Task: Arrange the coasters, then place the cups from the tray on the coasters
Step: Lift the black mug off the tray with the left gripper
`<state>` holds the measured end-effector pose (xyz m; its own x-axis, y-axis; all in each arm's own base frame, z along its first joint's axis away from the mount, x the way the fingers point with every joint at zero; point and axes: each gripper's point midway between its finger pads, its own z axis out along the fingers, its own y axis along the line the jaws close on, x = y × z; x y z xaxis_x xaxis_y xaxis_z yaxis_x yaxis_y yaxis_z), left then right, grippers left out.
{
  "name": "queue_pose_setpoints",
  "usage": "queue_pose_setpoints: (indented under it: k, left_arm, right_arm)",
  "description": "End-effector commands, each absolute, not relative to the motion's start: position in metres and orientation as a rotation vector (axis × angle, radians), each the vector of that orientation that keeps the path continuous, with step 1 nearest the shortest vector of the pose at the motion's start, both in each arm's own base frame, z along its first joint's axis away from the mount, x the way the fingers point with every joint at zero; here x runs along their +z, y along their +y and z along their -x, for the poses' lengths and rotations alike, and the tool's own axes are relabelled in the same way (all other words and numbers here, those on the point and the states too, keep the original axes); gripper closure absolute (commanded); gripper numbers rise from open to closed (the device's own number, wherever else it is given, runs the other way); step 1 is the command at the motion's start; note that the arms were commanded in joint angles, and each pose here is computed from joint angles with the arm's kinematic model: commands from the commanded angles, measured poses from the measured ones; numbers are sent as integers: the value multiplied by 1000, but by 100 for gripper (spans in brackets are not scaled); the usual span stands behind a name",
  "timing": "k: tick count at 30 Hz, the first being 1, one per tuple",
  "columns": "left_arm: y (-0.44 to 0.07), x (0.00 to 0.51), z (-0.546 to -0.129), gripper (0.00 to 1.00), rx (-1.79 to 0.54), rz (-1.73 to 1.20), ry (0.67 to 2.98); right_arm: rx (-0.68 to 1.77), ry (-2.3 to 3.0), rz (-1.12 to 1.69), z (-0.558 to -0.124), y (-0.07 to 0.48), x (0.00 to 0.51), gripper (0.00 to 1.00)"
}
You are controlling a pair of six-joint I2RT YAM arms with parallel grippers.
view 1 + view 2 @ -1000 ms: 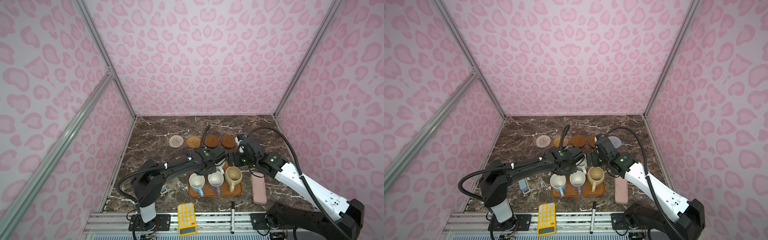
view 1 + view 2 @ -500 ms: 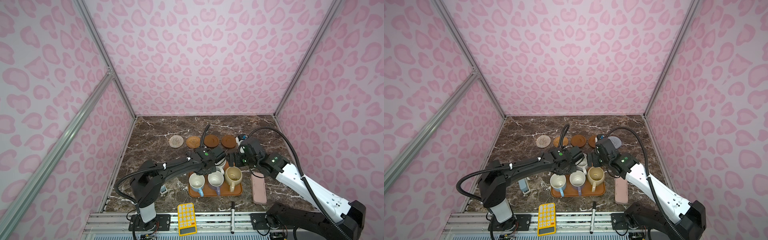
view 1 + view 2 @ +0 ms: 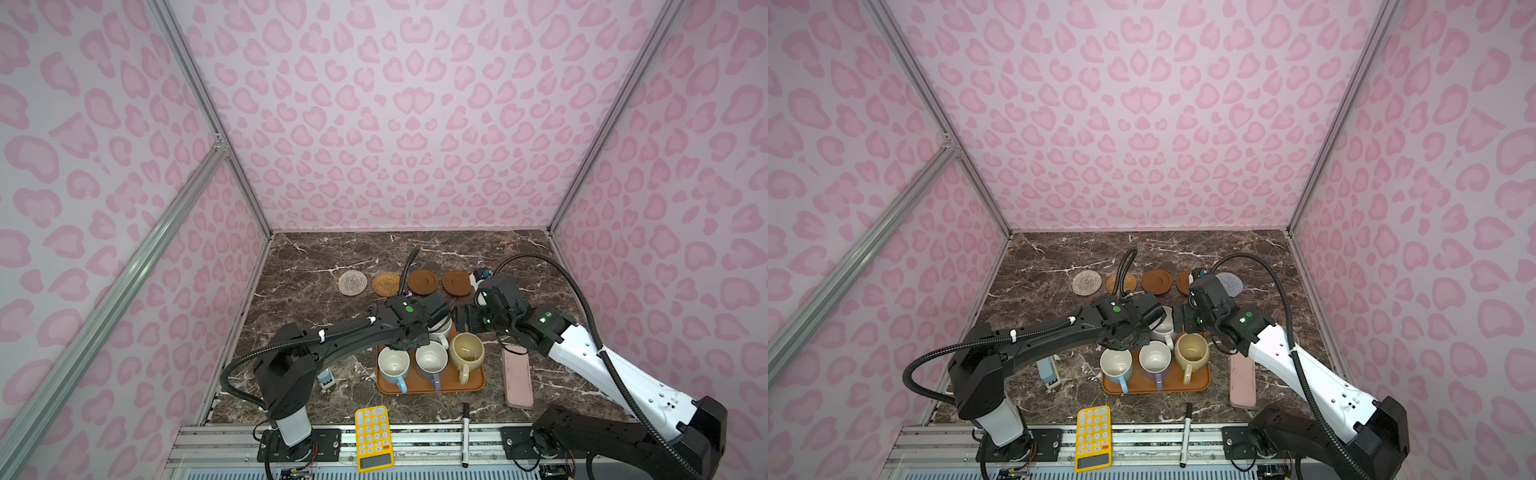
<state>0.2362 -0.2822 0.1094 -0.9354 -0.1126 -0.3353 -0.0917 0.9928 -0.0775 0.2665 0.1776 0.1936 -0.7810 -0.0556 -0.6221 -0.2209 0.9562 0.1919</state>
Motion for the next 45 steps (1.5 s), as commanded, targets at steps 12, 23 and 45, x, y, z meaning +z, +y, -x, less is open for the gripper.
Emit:
queue_pose_setpoints:
  k: [12, 23, 45]
  left_arm:
    - [-275, 160, -247, 100, -132, 77, 2664]
    - [-253, 202, -260, 100, -227, 76, 2586]
    - [-150, 228, -360, 100, -205, 132, 2430]
  right_arm:
    - [549, 2361, 282, -261, 210, 216, 1]
    - [555, 2311, 293, -269, 216, 233, 1]
    - [616, 2296, 372, -315, 308, 237, 1]
